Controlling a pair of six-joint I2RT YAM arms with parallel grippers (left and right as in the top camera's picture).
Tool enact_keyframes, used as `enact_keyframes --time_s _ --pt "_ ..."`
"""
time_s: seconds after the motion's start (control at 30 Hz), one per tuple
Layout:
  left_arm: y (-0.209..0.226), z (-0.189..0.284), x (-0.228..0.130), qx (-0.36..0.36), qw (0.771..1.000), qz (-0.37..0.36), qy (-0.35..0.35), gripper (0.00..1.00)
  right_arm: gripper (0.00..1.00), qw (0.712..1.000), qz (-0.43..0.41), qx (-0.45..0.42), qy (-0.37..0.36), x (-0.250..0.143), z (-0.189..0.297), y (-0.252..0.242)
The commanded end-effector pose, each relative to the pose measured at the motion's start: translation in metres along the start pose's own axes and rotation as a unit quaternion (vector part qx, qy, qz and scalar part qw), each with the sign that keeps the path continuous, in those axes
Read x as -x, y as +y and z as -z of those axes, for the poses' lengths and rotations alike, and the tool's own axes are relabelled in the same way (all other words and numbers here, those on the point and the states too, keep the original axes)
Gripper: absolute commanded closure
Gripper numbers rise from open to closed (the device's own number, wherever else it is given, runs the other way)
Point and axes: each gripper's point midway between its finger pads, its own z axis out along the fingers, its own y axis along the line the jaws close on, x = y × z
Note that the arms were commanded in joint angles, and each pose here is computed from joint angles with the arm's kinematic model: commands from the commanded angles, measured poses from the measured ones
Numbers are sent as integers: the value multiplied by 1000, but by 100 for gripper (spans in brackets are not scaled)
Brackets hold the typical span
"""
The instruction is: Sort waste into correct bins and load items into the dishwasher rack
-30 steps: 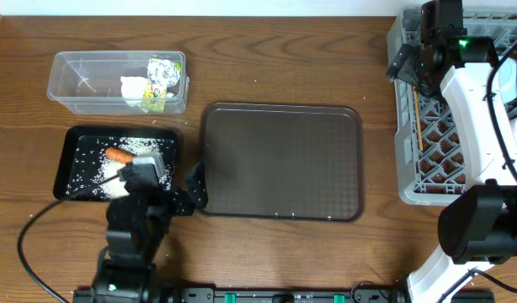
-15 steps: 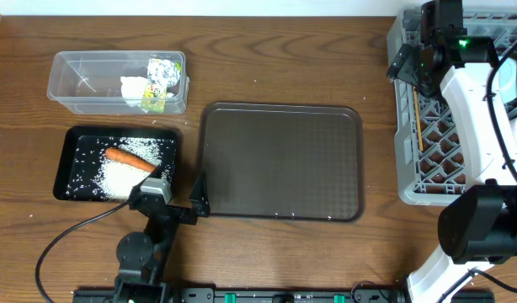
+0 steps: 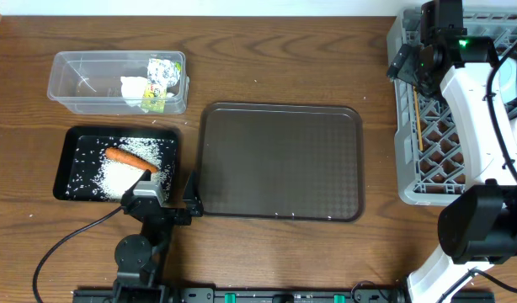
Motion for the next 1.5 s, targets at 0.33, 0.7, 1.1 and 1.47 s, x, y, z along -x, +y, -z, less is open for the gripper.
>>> enact_keyframes --time_s 0.33,0.7,1.1,1.47 --pt "4 0 -14 6 1000 -7 23 0 1 1000 -9 -8 0 1 -3 -4" --pt "4 0 -14 6 1000 -7 23 0 1 1000 -9 -8 0 1 -3 -4" --pt "4 0 -14 6 1000 -7 23 0 1 1000 -9 -8 0 1 -3 -4" --pt "4 0 -14 6 1000 -7 23 0 1 1000 12 -13 -3 2 -3 -6"
